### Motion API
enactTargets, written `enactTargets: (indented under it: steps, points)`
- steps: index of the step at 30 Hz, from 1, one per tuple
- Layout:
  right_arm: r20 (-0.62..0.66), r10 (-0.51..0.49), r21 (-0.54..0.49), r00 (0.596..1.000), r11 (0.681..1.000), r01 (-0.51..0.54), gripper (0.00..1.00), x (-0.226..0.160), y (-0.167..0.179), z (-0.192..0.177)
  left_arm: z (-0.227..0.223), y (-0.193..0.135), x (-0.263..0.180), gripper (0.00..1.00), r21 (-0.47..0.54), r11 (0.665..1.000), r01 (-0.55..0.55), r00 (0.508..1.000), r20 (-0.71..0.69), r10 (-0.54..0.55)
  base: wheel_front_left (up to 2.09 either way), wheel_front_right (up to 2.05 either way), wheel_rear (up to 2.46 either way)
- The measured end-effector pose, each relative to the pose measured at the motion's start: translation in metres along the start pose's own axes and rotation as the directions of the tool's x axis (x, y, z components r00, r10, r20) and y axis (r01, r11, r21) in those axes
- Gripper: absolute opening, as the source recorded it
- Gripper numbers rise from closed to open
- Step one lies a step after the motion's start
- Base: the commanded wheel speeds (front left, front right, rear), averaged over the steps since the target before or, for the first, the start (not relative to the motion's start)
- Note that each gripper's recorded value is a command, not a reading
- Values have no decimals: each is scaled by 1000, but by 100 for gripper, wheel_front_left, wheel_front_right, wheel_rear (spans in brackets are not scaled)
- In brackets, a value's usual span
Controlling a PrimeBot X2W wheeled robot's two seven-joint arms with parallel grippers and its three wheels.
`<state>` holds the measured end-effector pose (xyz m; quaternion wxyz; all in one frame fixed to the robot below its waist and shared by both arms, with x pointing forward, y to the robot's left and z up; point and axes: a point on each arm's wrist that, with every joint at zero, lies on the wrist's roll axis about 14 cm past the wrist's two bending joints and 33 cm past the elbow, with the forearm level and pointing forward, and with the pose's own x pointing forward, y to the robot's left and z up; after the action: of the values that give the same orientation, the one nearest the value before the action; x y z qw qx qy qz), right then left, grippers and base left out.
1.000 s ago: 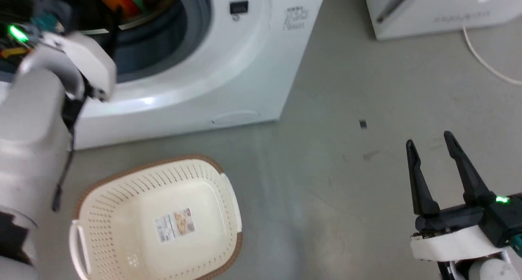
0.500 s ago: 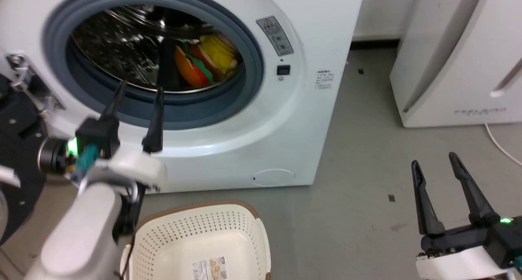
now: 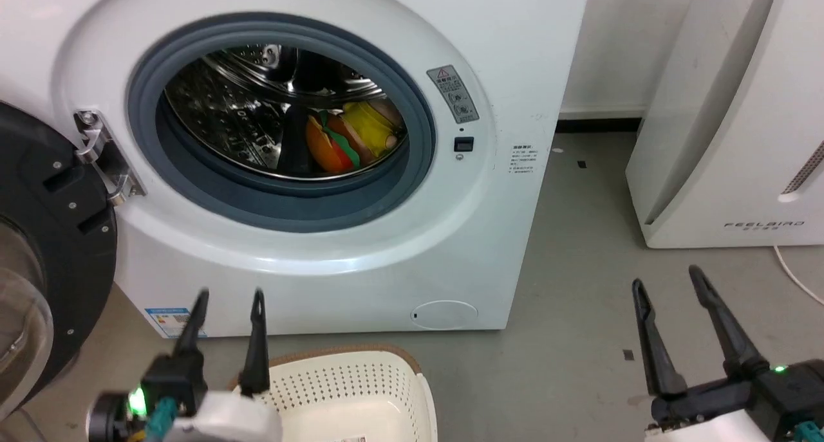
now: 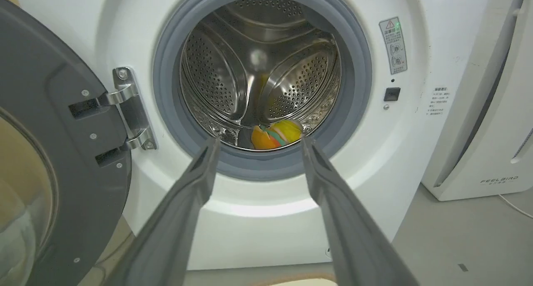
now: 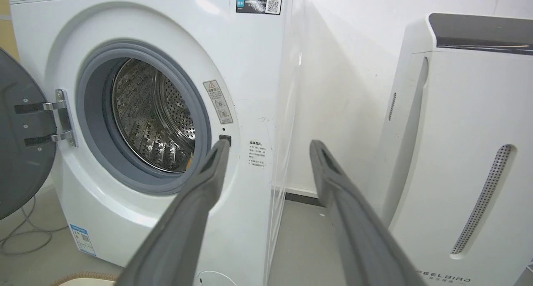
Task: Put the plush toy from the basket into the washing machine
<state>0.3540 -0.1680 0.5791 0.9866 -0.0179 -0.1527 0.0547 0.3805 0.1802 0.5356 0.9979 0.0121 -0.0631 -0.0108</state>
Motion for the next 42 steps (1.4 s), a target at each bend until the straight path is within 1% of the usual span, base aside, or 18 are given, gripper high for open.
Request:
enactTargets:
  steps: [4, 9, 15, 22, 23, 42]
  points:
    - [-13, 1, 12, 1000, 1000, -1, 100, -7, 2, -2, -21, -3, -26, 100, -17, 1000, -16, 997, -70, 15, 0, 0, 0]
    - [-43, 3, 26, 999, 1000, -2, 100, -13, 4, -11, -41, -3, -43, 100, -14, 999, -31, 990, -135, 28, 0, 0, 0]
    - [-79, 4, 42, 997, 999, -1, 100, -19, 5, -22, -47, -8, -47, 100, -20, 999, -27, 988, -150, 24, 0, 0, 0]
    - [-89, 5, 46, 996, 999, -1, 100, -20, 6, -25, -47, -9, -46, 100, -28, 999, -23, 989, -145, 18, 0, 0, 0]
    - [-89, 5, 45, 996, 999, -1, 0, -20, 6, -25, -46, -10, -46, 0, -27, 999, -22, 990, -142, 18, 0, 0, 0]
    - [-120, 9, 42, 993, 999, -4, 0, -20, 7, -30, -45, -10, -43, 0, -30, 999, -19, 989, -148, 14, 0, 0, 0]
